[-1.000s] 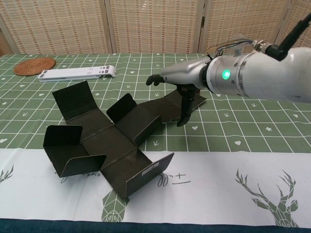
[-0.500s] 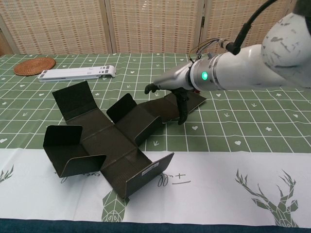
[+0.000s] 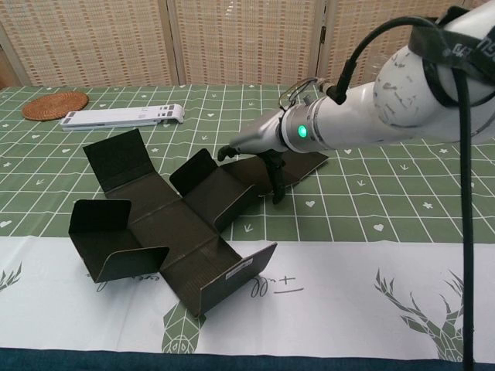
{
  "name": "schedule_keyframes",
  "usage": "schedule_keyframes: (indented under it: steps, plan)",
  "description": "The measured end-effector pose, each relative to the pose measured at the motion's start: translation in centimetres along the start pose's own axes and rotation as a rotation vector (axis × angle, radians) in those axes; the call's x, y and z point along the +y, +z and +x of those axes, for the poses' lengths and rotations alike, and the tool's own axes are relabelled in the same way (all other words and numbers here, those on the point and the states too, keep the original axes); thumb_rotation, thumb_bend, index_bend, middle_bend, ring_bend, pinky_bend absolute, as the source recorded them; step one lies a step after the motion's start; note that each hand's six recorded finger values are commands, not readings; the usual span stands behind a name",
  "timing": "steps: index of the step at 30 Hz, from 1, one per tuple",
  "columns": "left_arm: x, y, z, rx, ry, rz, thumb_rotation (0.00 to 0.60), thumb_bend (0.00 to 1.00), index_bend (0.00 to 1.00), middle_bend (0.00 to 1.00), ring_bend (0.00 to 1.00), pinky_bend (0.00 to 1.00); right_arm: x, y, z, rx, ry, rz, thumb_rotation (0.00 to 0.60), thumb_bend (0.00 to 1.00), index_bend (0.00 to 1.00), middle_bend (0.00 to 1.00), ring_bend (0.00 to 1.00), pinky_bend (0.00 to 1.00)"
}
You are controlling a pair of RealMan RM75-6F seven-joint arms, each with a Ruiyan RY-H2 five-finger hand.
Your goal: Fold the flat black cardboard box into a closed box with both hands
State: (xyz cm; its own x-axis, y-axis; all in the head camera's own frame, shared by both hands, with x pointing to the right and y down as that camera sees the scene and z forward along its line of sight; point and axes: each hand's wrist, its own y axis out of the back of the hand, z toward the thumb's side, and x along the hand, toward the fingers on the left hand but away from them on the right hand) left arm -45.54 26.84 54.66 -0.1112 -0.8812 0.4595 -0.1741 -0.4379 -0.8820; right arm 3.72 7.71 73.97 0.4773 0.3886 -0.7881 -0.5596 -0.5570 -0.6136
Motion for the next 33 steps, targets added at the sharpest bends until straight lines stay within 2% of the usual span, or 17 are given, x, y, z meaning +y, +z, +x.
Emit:
schedule_keyframes:
  steps: [7, 11, 21, 27, 33]
  plan:
    - [0.0, -0.1, -0.1, 0.004, 0.001, 0.001, 0.6, 0.14, 0.16, 0.1, 0.22, 0.52, 0.1, 0.3, -0.8, 0.013, 0.017, 0.016, 0.6, 0.1, 0.0, 0.09, 0.72, 1.0]
    - [0.1, -0.3, -0.1, 0.007, 0.004, 0.0, 0.6, 0.14, 0.16, 0.1, 0.22, 0.52, 0.2, 0.3, -1.1, 0.011, 0.012, 0.021, 0.6, 0.16, 0.0, 0.15, 0.72, 1.0]
    - [-0.1, -0.1, 0.4, -0.009, 0.0, 0.008, 0.6, 0.14, 0.16, 0.1, 0.22, 0.52, 0.3, 0.0, -0.9, -0.006, -0.022, 0.05, 0.6, 0.2, 0.19, 0.28, 0.73, 1.0]
    - [-0.2, 0.4, 2.5, -0.07, 0.004, 0.043, 0.6, 0.14, 0.21, 0.1, 0.22, 0.52, 0.5, 0.5, 0.2, -0.009, -0.054, 0.035, 0.6, 0.23, 0.27, 0.32, 0.74, 1.0]
    - [-0.8, 1.0, 5.4, -0.137, 0.01, 0.081, 0.6, 0.14, 0.23, 0.11, 0.25, 0.52, 0.8, 0.4, 1.6, -0.04, -0.09, -0.016, 0.6, 0.24, 0.28, 0.33, 0.74, 1.0]
